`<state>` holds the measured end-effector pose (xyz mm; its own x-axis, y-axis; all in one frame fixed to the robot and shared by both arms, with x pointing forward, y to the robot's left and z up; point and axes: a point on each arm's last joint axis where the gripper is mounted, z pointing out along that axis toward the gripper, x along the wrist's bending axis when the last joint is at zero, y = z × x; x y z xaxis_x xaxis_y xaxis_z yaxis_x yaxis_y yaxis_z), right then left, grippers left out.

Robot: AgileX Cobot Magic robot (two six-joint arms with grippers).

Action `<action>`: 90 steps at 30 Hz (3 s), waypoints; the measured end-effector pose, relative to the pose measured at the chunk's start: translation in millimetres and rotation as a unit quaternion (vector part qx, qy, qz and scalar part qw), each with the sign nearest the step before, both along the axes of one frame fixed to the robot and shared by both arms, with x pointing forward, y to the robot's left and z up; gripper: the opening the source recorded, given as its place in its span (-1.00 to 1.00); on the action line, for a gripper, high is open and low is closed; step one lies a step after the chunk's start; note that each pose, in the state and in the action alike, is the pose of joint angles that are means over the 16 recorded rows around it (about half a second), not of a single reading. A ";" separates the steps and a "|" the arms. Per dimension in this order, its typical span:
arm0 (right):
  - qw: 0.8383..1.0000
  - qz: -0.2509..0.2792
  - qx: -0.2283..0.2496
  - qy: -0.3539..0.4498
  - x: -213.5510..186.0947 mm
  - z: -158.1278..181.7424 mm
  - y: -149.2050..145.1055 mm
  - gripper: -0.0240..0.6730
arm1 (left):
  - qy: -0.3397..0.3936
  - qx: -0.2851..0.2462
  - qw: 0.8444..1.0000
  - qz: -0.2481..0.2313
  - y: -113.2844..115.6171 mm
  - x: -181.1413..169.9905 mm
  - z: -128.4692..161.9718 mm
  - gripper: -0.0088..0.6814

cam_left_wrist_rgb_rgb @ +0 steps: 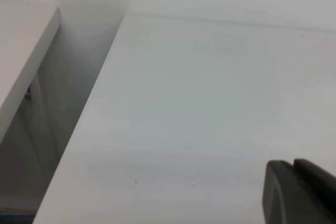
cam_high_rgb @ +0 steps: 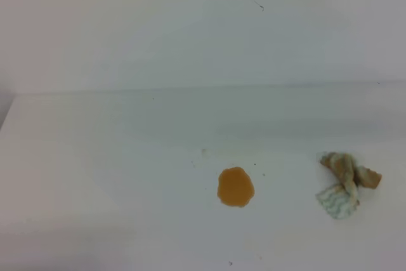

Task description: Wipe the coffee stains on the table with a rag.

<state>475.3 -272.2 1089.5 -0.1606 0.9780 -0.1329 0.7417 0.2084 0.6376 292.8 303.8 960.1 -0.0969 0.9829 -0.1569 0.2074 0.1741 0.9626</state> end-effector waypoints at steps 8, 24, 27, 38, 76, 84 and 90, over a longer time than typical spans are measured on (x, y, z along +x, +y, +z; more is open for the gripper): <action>0.997 0.032 0.020 0.066 30.7 -34.5 12.4 -0.65 | 0.000 0.000 1.000 0.000 0.0 0.0 0.0 -0.98; 0.988 0.054 0.066 0.128 110.4 -85.9 34.6 0.01 | 0.001 0.000 1.000 0.000 0.0 0.1 -0.7 -0.98; 0.986 0.052 0.066 0.143 120.0 -100.2 36.1 0.01 | -0.001 0.001 1.000 0.000 0.0 -0.1 0.1 -0.98; 0.979 0.047 0.069 0.184 133.6 -141.1 39.1 -0.17 | -0.001 0.001 1.000 0.000 0.0 -0.1 0.1 -0.98; 0.946 0.257 0.164 0.112 152.4 -119.8 184.3 -0.93 | 0.000 0.001 1.000 0.000 0.1 0.0 0.0 -0.98; 0.932 0.270 0.155 0.185 149.9 -153.6 187.5 -0.94 | -0.002 0.001 1.000 0.000 0.0 -0.2 0.2 -0.98; 0.917 0.287 0.154 0.232 140.5 -163.1 191.8 -0.94 | -0.003 0.001 1.000 0.000 0.0 -0.4 0.4 -0.98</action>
